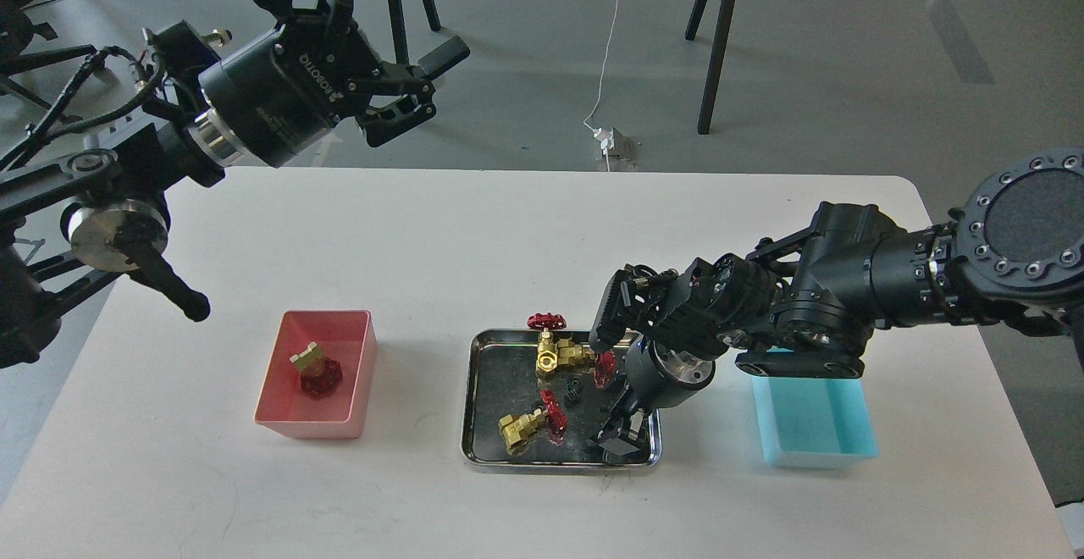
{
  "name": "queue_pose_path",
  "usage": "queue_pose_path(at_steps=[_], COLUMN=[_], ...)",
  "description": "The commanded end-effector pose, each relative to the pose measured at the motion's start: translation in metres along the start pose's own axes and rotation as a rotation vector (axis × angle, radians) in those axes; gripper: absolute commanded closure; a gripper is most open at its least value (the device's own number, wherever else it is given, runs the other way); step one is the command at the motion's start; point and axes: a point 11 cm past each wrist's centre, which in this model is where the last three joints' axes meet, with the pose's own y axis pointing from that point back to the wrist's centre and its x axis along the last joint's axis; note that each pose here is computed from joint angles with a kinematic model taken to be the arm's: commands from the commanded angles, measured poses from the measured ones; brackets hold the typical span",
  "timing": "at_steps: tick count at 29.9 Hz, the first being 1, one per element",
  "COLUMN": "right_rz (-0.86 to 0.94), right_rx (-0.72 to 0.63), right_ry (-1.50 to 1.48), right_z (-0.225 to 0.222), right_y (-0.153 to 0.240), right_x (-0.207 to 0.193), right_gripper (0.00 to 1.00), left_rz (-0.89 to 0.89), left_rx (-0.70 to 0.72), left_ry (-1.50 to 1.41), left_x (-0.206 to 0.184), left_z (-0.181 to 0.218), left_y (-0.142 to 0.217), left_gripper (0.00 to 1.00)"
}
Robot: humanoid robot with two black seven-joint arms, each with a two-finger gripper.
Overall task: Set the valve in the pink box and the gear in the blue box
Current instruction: 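Grasp a small dark gear on the tray with the right gripper, then carry the gear to the blue box and release it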
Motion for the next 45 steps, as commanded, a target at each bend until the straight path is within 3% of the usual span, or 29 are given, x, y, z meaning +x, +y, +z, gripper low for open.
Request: queue_pose_path(at_steps=[1,22,31,45], right_rz=[0.004,-0.012,-0.014,0.007], right_rx=[-0.022,-0.012,-0.007,0.000], right_ry=[0.000,-0.033,-0.040,-0.032], right_z=[0.005,0.003,0.001,0.000], right_y=[-0.001,-0.012,-0.015,-0.007], right_x=[0.000,-0.016,-0.019,-0.005], right_gripper=[0.38,0.47,0.70,0.79], left_rz=[-0.003,-0.003,0.002,-0.007], left_rx=[0.001,0.007,0.010,0.008], left_ry=[0.014,0.049,0.055,0.070], left_x=[-0.002,-0.006,-0.005,-0.009], left_z=[-0.005,-0.020,-0.023,-0.027], left_y=[-0.001,-0.002,-0.001,-0.004], left_gripper=[0.01,0.01,0.01,0.01])
